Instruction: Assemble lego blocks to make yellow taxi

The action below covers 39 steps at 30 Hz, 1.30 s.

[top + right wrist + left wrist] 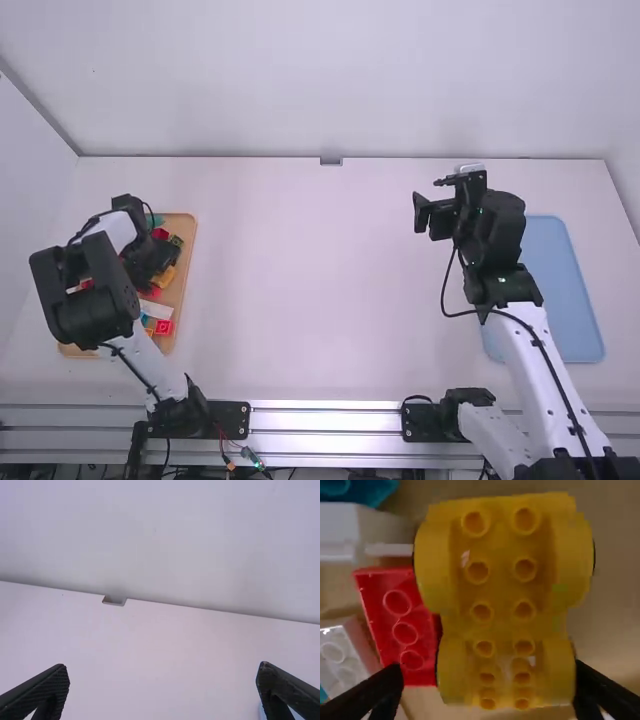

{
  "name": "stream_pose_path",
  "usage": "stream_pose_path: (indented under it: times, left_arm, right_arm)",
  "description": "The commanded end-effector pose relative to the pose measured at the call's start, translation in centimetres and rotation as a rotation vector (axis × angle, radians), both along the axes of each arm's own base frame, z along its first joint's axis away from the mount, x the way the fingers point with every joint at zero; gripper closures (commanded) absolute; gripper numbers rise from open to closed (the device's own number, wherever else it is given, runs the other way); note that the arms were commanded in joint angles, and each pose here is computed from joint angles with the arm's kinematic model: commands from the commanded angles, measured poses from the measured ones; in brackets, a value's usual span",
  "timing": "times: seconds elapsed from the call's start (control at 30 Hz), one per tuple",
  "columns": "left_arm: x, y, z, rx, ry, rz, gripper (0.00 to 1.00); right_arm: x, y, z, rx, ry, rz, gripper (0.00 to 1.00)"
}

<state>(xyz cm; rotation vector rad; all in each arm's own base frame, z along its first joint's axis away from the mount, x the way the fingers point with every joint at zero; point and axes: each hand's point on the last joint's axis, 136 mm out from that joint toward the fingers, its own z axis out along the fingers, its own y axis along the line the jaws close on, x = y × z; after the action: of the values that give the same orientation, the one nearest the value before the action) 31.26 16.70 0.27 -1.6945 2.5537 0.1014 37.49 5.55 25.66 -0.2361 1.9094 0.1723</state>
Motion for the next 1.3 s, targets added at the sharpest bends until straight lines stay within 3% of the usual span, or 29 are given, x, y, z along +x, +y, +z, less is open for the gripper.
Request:
stream_pose_path:
  times: [0.0,0.27,0.87,1.27]
  left_arm:
    - [1.0,0.1,0.0,-0.003,-0.018,0.012,0.19]
    - [1.3,-0.1,-0.4,0.005,-0.03,0.012,0.13]
    - [1.1,0.1,-2.6,0.034,-0.075,-0.019,0.16]
    - [1.8,0.1,-1.6,0.034,-0.068,-0.101,0.46]
  right_arm:
    - [0.4,0.2,1.7,0.002,-0.033,0.007,0.01]
    - [0.4,0.2,1.7,0.001,-0.033,0.006,0.01]
    - [0.4,0.2,1.6,0.001,-0.029,0.006,0.01]
    - [0.3,0.2,1.5,0.001,-0.026,0.005,0.01]
